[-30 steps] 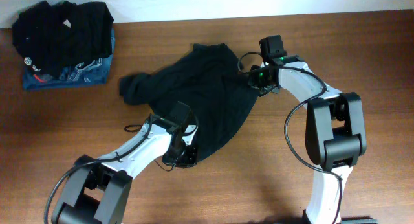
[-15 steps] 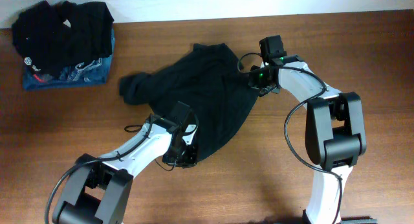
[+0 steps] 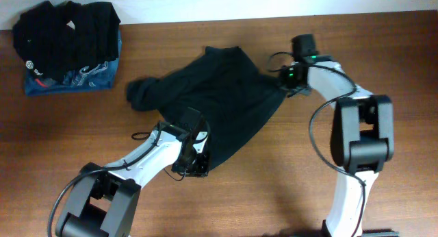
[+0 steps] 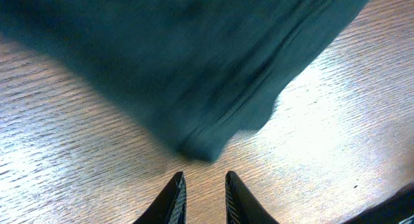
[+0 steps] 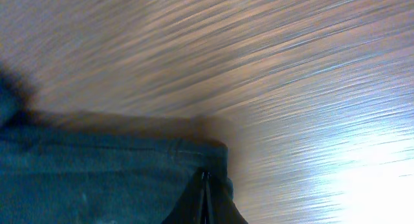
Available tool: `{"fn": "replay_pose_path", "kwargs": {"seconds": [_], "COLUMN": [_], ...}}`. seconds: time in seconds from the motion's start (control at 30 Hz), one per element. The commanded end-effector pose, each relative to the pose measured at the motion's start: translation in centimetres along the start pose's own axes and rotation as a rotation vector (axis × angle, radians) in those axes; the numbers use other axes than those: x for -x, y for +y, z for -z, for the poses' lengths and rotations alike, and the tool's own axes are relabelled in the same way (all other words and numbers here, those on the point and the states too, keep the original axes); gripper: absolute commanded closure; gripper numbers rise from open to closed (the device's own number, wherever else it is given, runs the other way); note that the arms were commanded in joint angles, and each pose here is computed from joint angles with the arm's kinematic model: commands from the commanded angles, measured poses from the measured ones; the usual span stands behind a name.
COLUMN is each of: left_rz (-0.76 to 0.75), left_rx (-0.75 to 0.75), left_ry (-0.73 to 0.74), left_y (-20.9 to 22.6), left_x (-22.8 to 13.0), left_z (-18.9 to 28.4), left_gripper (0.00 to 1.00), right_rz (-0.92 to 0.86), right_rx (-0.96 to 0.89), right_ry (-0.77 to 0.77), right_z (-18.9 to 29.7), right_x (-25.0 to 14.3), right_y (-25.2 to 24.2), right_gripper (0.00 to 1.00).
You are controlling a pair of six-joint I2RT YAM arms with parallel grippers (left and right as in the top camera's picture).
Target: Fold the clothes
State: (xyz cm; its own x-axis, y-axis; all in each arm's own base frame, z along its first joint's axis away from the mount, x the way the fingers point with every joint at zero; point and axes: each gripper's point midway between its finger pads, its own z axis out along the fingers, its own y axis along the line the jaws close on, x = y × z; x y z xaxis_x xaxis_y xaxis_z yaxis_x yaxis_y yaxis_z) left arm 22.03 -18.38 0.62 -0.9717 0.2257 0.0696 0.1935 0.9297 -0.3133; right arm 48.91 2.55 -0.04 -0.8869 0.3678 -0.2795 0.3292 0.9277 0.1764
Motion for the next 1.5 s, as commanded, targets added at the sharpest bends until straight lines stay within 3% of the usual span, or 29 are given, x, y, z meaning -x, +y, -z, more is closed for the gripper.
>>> {"fn": "replay_pose_path", "kwargs": {"seconds": [0.0,0.43,0.73,0.9,1.03,1.1,1.13,1.17,1.3,1.37,1.47], "left_rz": [0.003,-0.007,-0.008,-0.008,-0.007,-0.007,-0.008,-0.007,-0.009,-0.011,-0.014], "left_rx": [-0.007,-0.183,-0.177,-0.136,-0.097,-0.098,-0.098,-0.097,-0.092,-0.073,-0.051], "left_ry": [0.007,0.038,0.033,0.020,0.009,0.009,0.009,0.009,0.002,-0.010,-0.025], "left_y": [-0.1,-3.4,-3.3,-2.6,-2.0,-2.0,-2.0,-2.0,-1.9,-1.6,-1.2], "left_x": [0.0,-0.1,0.0,0.2,0.4,0.4,0.4,0.4,0.6,0.8,1.1], "left_z": [-0.2,0.7,0.7,0.5,0.4,0.5,0.4,0.4,0.4,0.4,0.4], "left_gripper": [0.80,0.80,0.79,0.78,0.73,0.70,0.69,0.68,0.64,0.62,0.61], "right_rz": [-0.095,-0.193,-0.283,-0.317,-0.310,-0.307,-0.304,-0.294,-0.156,-0.085,0.015], "right_rx": [-0.170,-0.273,-0.395,-0.391,-0.349,-0.305,-0.235,-0.187,0.222,0.378,0.390], "right_ry": [0.105,-0.031,-0.078,-0.054,-0.058,-0.063,-0.054,-0.043,0.090,0.190,0.332], "right_z": [-3.9,-2.5,1.3,5.1,8.3,9.9,11.0,11.5,14.2,15.4,15.6], "right_x": [-2.4,2.4,5.3,7.1,8.9,9.8,10.2,10.3,8.5,6.1,2.1], "right_y": [-8.3,-16.7,-22.3,-23.0,-21.4,-20.1,-18.5,-17.6,-9.7,-6.6,-4.9], "right_gripper": [0.96,0.96,0.96,0.93,0.76,0.53,0.36,0.34,0.37,0.54,0.87]}}
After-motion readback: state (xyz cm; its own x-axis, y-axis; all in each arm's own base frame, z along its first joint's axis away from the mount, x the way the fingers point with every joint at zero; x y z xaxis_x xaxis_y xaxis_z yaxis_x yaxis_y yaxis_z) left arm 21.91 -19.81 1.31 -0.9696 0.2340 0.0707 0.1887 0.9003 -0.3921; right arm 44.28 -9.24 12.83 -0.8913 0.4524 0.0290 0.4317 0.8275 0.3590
